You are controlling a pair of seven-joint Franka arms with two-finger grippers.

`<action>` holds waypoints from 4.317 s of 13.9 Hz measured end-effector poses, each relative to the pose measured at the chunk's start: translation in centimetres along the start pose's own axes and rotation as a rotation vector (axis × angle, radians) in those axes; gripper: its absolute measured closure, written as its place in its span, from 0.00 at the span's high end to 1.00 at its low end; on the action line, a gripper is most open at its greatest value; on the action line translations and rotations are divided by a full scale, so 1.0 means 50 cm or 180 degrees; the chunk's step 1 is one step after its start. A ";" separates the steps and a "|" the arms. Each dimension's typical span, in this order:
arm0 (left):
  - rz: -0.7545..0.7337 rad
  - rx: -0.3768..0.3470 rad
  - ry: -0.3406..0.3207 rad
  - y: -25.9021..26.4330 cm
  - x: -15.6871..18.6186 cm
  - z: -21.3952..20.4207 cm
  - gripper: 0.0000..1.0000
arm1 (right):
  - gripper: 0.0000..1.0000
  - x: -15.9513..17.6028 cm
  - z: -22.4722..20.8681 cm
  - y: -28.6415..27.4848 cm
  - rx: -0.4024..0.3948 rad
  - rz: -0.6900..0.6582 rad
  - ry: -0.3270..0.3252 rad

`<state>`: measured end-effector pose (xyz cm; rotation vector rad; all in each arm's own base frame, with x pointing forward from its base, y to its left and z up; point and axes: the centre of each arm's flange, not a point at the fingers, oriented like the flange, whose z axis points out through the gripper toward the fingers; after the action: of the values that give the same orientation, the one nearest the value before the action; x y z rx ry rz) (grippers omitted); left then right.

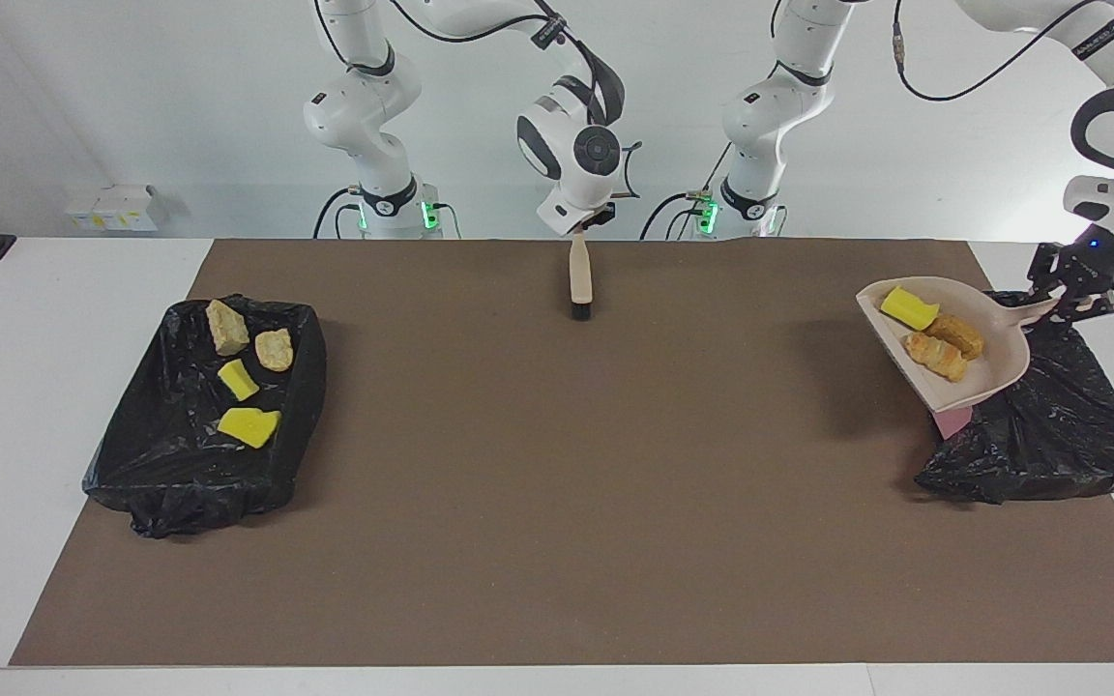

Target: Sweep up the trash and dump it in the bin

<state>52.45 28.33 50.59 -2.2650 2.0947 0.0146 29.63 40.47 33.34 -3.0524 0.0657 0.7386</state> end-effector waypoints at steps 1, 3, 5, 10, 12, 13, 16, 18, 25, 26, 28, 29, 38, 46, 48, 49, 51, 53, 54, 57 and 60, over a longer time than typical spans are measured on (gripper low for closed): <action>-0.0026 0.0024 -0.0102 -0.005 -0.030 -0.012 0.31 | 0.70 0.032 -0.040 0.012 0.0137 0.0093 0.0071; -0.0077 0.0092 -0.0298 -0.018 -0.090 -0.037 0.31 | 0.81 0.111 -0.141 0.062 0.0417 0.0312 0.0233; -0.0025 0.0167 -0.0568 -0.036 -0.122 -0.055 0.31 | 0.94 0.178 -0.238 0.123 0.0520 0.0364 0.0525; 0.0411 0.0077 -0.1416 -0.074 -0.095 -0.086 0.31 | 1.00 0.299 -0.446 0.327 0.0454 0.0294 0.1270; 0.0501 0.0008 -0.1695 -0.080 -0.083 -0.097 0.31 | 1.00 0.324 -0.531 0.430 0.0507 0.0353 0.1450; 0.0460 -0.0012 -0.1847 -0.082 -0.074 -0.099 0.31 | 1.00 0.325 -0.570 0.482 0.0468 0.0346 0.1534; 0.0308 -0.0038 -0.2344 -0.077 -0.020 -0.092 0.31 | 1.00 0.281 -0.670 0.610 0.0081 0.0286 0.1809; 0.0196 -0.0039 -0.2584 -0.056 0.024 -0.085 0.31 | 1.00 0.219 -0.730 0.664 -0.0040 0.0299 0.1774; 0.0144 -0.0071 -0.3161 -0.018 0.052 -0.131 0.31 | 1.00 0.097 -0.823 0.719 -0.0105 0.0447 0.1481; 0.0159 -0.0059 -0.3202 -0.018 0.062 -0.140 0.31 | 1.00 0.093 -0.827 0.730 -0.0098 0.0482 0.1470; 0.0115 -0.0075 -0.3259 -0.019 0.099 -0.152 0.31 | 1.00 0.093 -0.823 0.758 -0.0089 0.0566 0.1379; 0.0074 -0.0079 -0.3278 -0.022 0.126 -0.154 0.31 | 1.00 0.094 -0.819 0.761 -0.0091 0.0577 0.1343; -0.0165 -0.0086 -0.3933 -0.019 0.298 -0.190 0.31 | 1.00 0.081 -0.828 0.771 -0.0051 0.0598 0.1366; -0.0748 -0.0006 -0.3111 0.017 0.501 -0.137 0.31 | 1.00 0.086 -0.833 0.762 -0.0087 0.0179 0.1458; -0.0998 0.0011 -0.2787 0.033 0.565 -0.120 0.31 | 1.00 0.095 -0.831 0.764 -0.0087 0.0188 0.1442; -0.1174 0.0006 -0.2616 0.042 0.590 -0.112 0.31 | 1.00 0.102 -0.833 0.765 -0.0088 0.0193 0.1436; -0.1609 -0.0030 -0.2237 0.059 0.632 -0.099 0.31 | 1.00 0.119 -0.840 0.758 -0.0074 0.0179 0.1424; -0.2048 -0.0154 -0.1856 0.075 0.670 -0.087 0.31 | 1.00 0.128 -0.843 0.744 0.0034 0.0120 0.1422; -0.2234 -0.0223 -0.1686 0.080 0.687 -0.082 0.31 | 1.00 0.128 -0.845 0.742 0.0050 0.0112 0.1436; -0.2779 -0.0366 -0.1190 0.085 0.733 -0.078 0.31 | 1.00 0.127 -0.846 0.743 0.0061 0.0112 0.1444; -0.3304 -0.0404 -0.0805 0.090 0.801 -0.085 0.31 | 1.00 0.127 -0.847 0.748 0.0064 0.0124 0.1444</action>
<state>50.97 -12.13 52.86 -2.9197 0.6534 0.3610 53.09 2.44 68.44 -3.1376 0.1304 0.0327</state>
